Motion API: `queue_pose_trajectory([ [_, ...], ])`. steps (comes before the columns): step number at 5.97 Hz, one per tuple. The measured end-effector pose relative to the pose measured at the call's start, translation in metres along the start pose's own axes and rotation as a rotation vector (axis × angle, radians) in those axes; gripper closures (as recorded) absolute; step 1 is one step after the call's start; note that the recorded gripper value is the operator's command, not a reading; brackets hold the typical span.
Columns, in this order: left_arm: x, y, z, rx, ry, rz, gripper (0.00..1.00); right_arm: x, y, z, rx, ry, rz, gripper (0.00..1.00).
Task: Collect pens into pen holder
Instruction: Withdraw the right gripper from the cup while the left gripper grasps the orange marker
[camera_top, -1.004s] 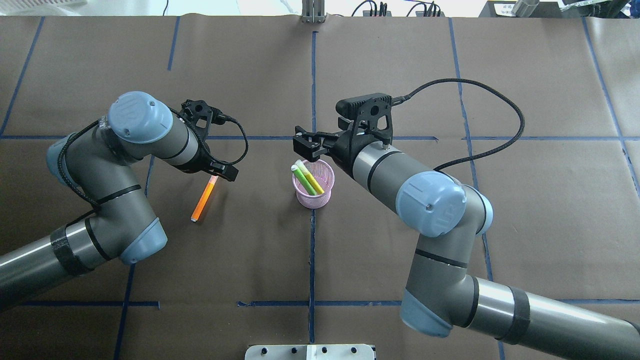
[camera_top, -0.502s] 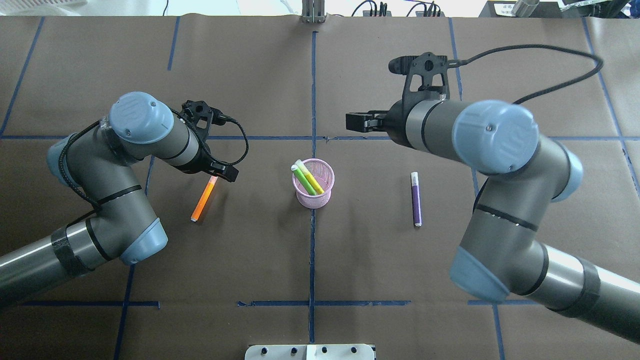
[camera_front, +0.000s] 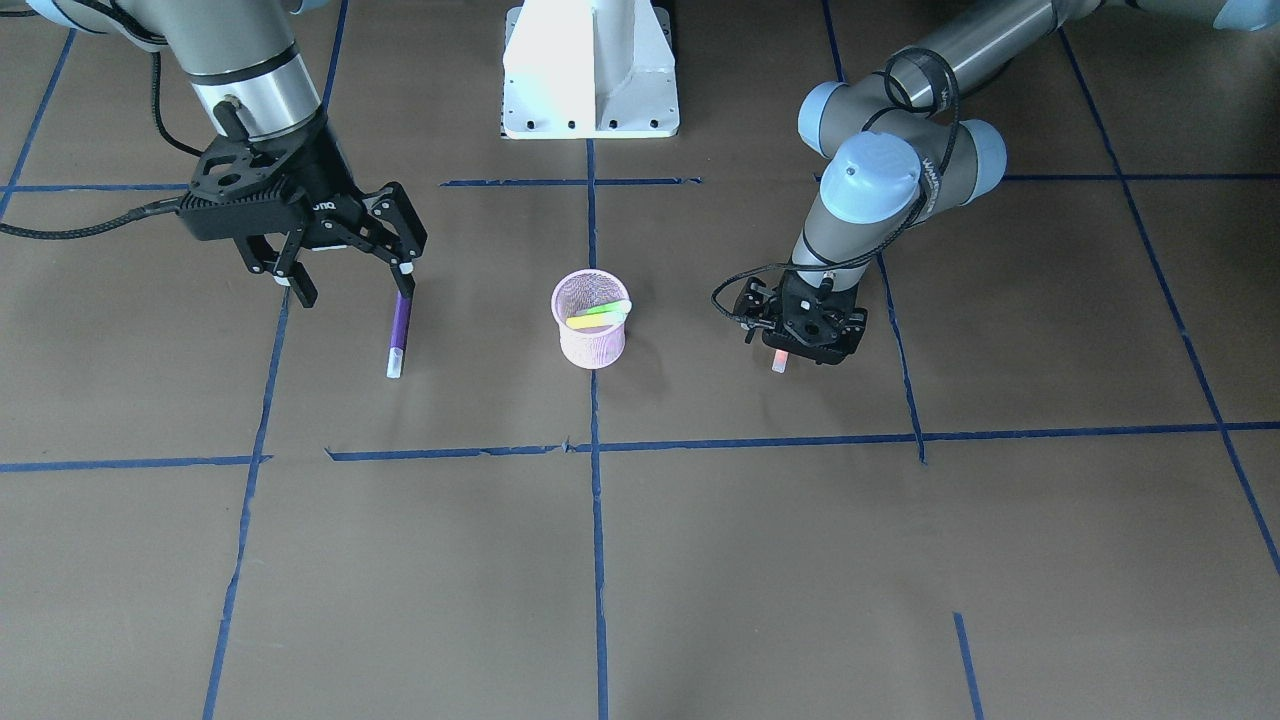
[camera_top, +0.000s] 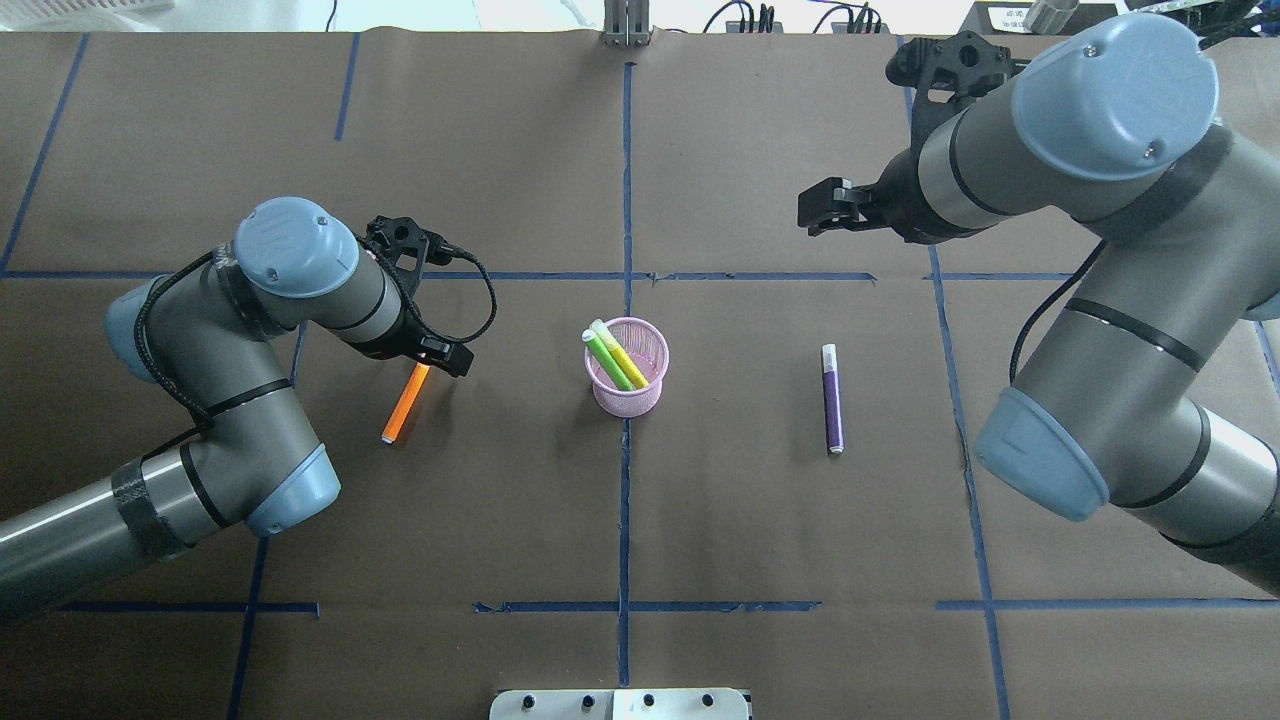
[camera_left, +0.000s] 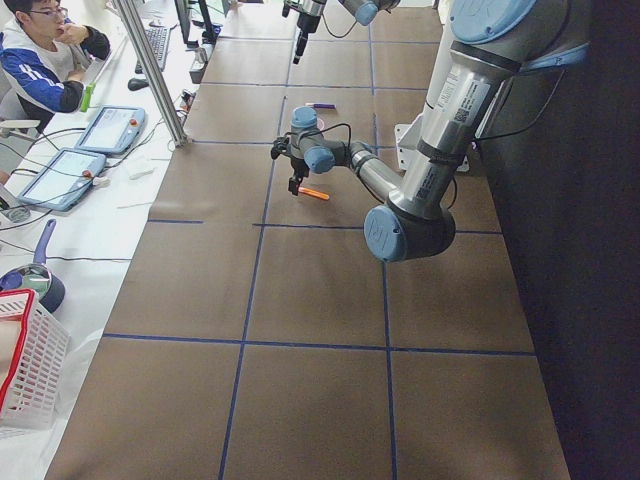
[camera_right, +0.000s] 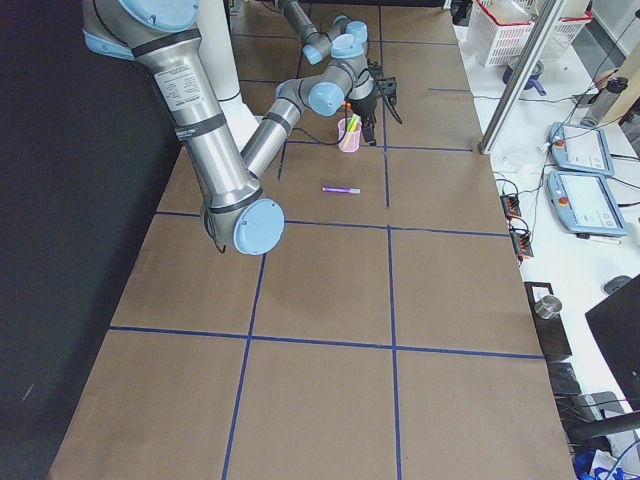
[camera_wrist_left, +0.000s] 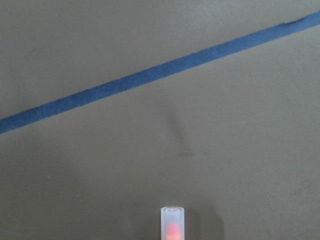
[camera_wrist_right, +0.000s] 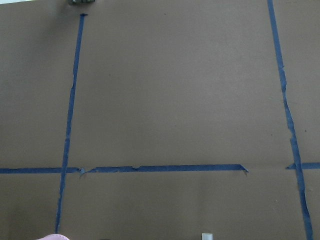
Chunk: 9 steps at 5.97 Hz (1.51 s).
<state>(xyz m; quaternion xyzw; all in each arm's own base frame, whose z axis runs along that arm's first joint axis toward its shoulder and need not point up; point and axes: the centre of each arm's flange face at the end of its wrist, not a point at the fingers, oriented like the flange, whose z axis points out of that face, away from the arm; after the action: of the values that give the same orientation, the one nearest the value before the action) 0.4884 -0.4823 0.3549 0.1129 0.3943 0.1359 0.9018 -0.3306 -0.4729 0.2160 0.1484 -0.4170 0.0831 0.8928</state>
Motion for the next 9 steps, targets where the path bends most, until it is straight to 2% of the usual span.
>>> queue_pose_trajectory([
  [2, 0.0, 0.001, 0.001, -0.004, -0.002, -0.002, 0.43, 0.002, -0.003, -0.005, -0.013, -0.007, 0.009, 0.0],
  [5, 0.0, 0.003, 0.004, -0.009, -0.004, -0.003, 0.43, 0.002, -0.007, -0.01, -0.023, -0.022, 0.014, 0.0],
  [6, 0.001, 0.004, 0.006, -0.012, -0.004, -0.001, 0.55, 0.002, -0.007, -0.011, -0.022, -0.024, 0.014, 0.0],
  [9, 0.004, 0.006, 0.006, -0.011, 0.002, 0.003, 0.99, 0.001, -0.009, -0.012, -0.019, -0.029, 0.014, 0.0],
])
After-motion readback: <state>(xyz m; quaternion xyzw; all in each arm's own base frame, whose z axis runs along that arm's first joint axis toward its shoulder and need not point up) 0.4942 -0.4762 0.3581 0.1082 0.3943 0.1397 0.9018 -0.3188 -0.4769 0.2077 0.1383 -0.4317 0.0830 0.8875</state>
